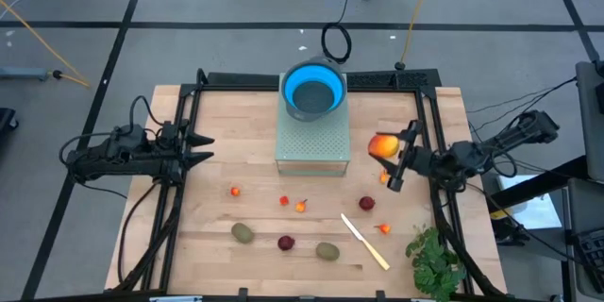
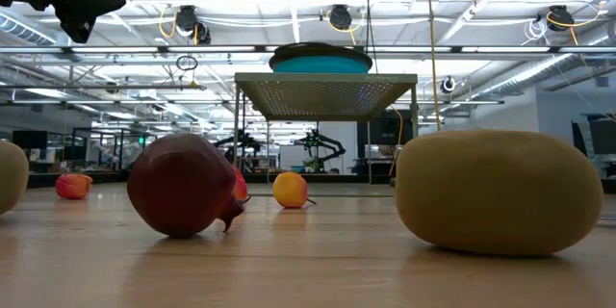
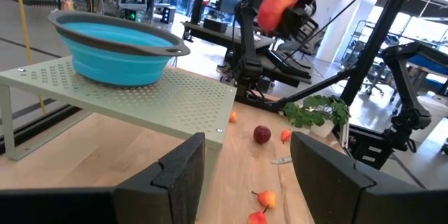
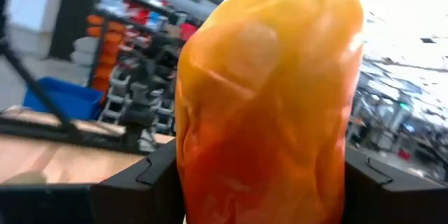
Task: Pick & Place Fruit
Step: Put the yellow mango into the blue strainer bowl on the shelf
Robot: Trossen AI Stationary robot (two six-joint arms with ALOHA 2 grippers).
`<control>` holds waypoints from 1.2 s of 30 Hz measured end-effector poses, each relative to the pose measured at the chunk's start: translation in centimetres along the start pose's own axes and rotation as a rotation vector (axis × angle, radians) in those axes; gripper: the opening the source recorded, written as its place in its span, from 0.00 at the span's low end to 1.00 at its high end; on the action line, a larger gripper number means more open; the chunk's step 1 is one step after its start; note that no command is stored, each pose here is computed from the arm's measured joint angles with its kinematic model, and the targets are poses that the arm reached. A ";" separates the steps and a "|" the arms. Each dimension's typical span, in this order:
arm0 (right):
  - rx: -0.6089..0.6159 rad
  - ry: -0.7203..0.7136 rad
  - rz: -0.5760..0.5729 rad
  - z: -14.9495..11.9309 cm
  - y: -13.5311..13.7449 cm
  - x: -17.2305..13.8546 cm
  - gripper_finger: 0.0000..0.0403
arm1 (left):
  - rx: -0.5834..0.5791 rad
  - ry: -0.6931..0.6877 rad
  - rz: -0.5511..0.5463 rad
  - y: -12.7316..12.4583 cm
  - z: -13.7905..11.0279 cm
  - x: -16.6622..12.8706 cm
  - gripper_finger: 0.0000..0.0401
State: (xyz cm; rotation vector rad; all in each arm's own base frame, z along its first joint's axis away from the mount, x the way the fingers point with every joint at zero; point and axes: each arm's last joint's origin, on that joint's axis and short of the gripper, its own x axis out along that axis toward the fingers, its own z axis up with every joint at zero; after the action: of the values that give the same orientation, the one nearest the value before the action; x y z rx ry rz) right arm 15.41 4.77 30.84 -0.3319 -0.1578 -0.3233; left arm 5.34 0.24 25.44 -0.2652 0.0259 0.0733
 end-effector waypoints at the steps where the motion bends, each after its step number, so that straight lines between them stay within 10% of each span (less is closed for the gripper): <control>1: 0.013 -0.001 -0.011 0.0 -0.1 0.1 0.58 | 0.000 0.000 0.000 0.0 0.0 0.0 0.53; 26: 0.213 0.190 -0.245 -0.5 -1.6 8.9 0.58 | 0.133 0.000 0.001 0.0 0.0 0.0 0.53; 36: 0.273 0.283 -0.172 0.3 -3.8 12.9 0.58 | 0.133 0.000 0.000 0.0 0.0 0.0 0.53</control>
State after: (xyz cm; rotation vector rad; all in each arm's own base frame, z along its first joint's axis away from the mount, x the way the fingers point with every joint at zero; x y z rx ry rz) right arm 26.20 -2.24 34.83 0.0003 0.0490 -0.5085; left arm 5.34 0.24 25.44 -0.1322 0.0309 0.0714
